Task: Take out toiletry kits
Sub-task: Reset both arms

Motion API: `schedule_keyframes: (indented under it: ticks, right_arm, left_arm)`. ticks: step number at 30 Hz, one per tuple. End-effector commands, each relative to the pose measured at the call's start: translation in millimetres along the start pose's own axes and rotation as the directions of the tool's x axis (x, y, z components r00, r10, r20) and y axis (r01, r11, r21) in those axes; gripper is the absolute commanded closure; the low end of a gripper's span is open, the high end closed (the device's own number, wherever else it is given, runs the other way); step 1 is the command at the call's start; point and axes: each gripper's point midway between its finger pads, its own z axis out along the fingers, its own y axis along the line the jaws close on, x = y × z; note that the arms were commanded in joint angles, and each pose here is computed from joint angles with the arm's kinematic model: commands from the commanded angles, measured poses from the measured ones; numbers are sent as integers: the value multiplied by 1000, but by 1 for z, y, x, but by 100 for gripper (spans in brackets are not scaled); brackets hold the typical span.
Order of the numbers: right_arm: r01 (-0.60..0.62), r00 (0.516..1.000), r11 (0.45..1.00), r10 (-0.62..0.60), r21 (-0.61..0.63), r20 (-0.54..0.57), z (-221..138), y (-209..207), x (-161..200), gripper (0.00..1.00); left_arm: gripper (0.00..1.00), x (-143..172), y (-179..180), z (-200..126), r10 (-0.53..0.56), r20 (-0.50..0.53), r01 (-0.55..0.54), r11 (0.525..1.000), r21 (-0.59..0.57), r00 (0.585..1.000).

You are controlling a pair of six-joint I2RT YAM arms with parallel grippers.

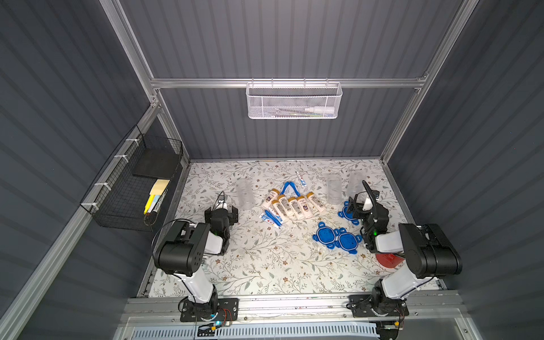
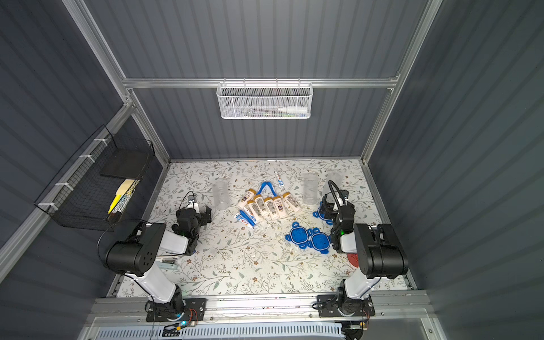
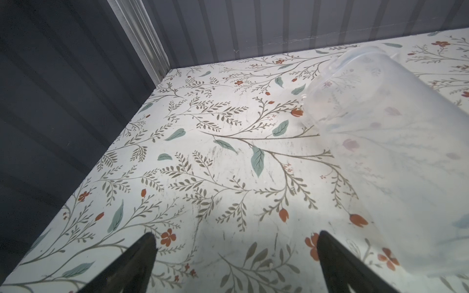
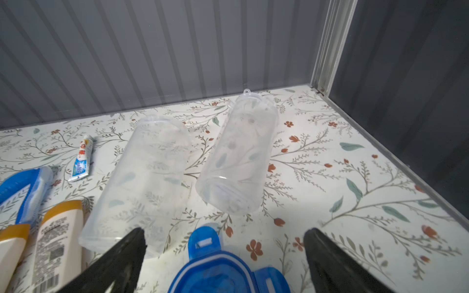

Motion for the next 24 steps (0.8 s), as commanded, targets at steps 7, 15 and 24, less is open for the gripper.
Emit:
schedule_keyframes:
  ticks: [7, 15, 24]
  right_arm:
    - [28, 999, 998, -29, -56, -29, 0, 8, 8, 1]
    - [-2, 994, 1000, -1, -30, -108, -1, 4, 11, 1]
    - [-1, 996, 1000, -2, -31, -95, 0, 4, 11, 1]
  left_arm:
    - [0, -4, 7, 5, -31, -3, 31, 999, -36, 1000]
    - [0, -4, 7, 5, -32, -5, 32, 999, -35, 999]
    - [0, 0, 10, 18, -89, -61, 93, 994, 54, 994]
